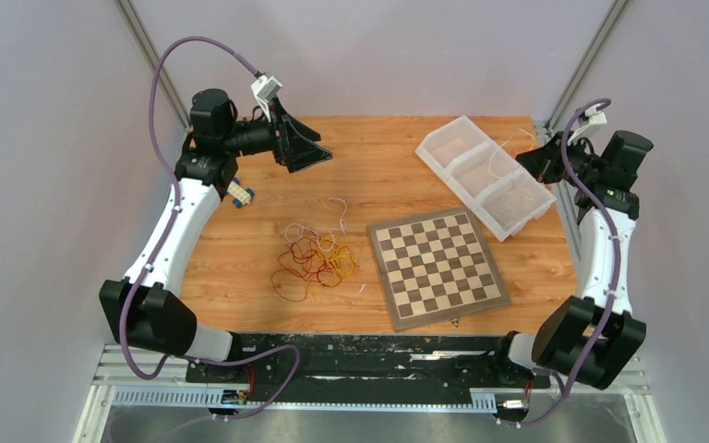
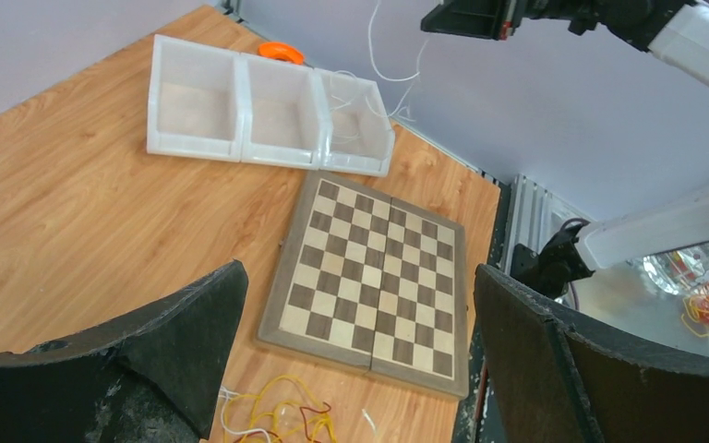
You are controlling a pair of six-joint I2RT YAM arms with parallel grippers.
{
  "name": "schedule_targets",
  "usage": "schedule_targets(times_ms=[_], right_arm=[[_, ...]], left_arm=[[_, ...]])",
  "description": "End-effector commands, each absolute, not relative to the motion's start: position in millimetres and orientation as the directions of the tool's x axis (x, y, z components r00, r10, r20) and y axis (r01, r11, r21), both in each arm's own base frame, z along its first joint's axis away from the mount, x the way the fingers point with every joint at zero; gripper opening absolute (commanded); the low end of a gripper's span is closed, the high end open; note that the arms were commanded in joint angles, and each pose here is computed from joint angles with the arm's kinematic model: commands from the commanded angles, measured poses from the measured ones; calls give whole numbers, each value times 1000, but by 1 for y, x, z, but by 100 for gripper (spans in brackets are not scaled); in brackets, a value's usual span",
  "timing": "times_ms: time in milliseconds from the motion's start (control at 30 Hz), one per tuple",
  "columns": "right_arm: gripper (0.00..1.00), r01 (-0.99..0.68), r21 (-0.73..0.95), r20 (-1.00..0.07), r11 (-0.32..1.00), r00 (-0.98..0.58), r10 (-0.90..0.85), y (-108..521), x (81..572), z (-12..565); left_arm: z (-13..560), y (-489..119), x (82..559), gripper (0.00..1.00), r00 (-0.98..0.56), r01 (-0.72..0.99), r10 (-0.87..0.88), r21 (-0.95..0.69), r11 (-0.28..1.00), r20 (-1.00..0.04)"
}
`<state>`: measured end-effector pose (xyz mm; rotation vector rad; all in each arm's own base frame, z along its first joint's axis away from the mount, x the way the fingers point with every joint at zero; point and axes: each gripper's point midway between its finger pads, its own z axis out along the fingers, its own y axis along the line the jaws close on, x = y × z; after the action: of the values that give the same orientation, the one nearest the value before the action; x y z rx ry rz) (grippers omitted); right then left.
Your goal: Untangle the cables
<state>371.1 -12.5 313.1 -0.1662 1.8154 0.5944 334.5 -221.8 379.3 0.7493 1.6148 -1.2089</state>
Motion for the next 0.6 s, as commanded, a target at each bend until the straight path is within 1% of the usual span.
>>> schedule_targets(times_ms=[0,100,200,433,500,567], right_arm=[[0,-414,318,-918,853,-359,168,-28,392,286],[0,-410,314,-917,856,-364,162,-41,406,273],[0,-417,277,-922,866,-368,118,-56,412,252],[0,-386,186,-912,904,-409,13,-108,408,198],[0,-371,185,-906,910,-424,11,-115,410,191],[0,-379,228,-907,897,-417,55,-112,416,205]], left_arm=[[380,-222,334,100,-349,881,-70,-352,316,-935],[375,-221,334,100,-360,873,-67,-361,327,-931],[371,-219,333,100,-356,871,-57,-353,343,-933],[355,-214,329,100,-359,862,-19,-339,376,-933],[353,-214,328,100,-354,863,-14,-332,380,-935],[351,-214,327,100,-356,863,-8,-332,381,-934]])
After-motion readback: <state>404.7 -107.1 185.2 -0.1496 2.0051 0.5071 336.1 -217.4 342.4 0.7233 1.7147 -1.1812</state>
